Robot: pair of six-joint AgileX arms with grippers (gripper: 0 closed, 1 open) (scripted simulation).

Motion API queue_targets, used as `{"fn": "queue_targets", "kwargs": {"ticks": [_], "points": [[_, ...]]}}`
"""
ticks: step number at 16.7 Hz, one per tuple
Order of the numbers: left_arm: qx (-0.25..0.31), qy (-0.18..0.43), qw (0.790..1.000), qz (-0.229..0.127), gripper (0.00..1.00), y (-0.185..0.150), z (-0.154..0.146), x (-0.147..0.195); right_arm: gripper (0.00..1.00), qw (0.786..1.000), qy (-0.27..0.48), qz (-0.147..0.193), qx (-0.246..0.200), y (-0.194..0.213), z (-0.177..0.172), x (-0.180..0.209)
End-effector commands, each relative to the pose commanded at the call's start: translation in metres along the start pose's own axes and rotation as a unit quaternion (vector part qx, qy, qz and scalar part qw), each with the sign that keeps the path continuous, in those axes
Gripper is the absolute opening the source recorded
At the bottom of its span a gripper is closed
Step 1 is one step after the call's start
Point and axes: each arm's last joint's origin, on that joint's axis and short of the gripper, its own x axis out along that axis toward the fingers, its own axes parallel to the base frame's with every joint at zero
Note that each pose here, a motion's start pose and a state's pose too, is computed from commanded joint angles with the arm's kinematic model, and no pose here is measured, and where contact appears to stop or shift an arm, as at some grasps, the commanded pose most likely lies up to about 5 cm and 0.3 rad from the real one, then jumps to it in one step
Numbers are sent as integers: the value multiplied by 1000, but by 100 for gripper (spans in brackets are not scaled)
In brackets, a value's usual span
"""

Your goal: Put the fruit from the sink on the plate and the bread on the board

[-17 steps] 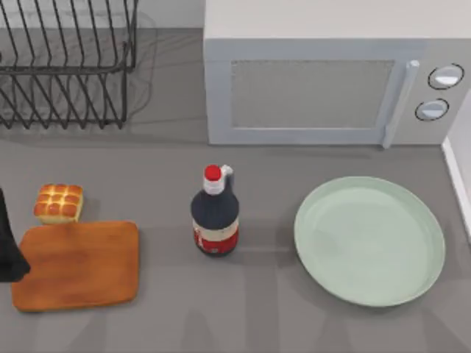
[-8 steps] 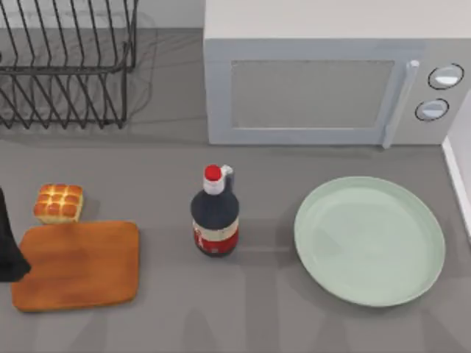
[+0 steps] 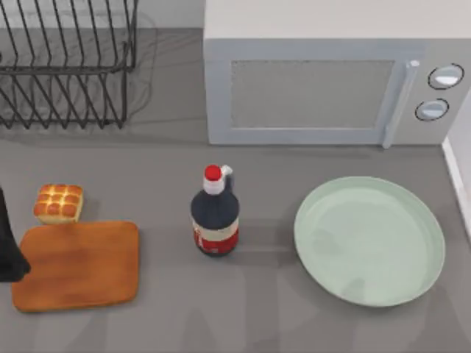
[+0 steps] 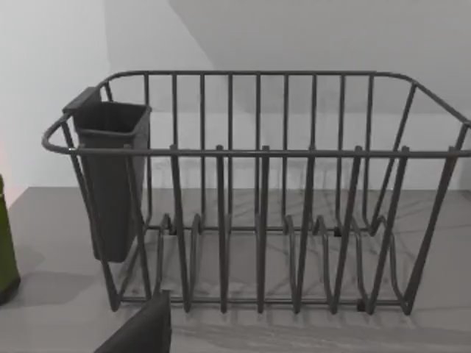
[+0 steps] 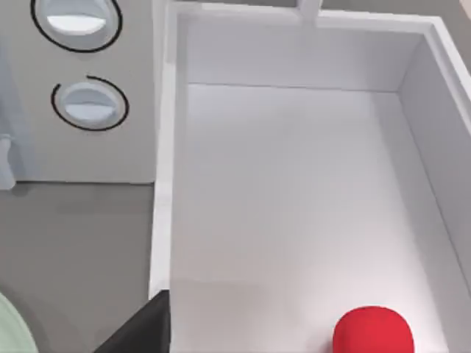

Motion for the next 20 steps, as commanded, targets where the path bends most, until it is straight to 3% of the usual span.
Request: {"fn": "queue_targets", "kwargs": {"ticks": [5,11,16,20], "points": [[0,0,1000,0,100,0,0,0,100,978,206,-1,-14,-26,51,69],[0,0,1000,0,100,0,0,0,100,909,416,30,-8,-65,51,181],[0,0,1000,0,100,0,0,0,100,863,503,55,1,-86,28,235],[0,0,1000,0,100,0,0,0,100,856,513,58,3,-89,24,241]]}}
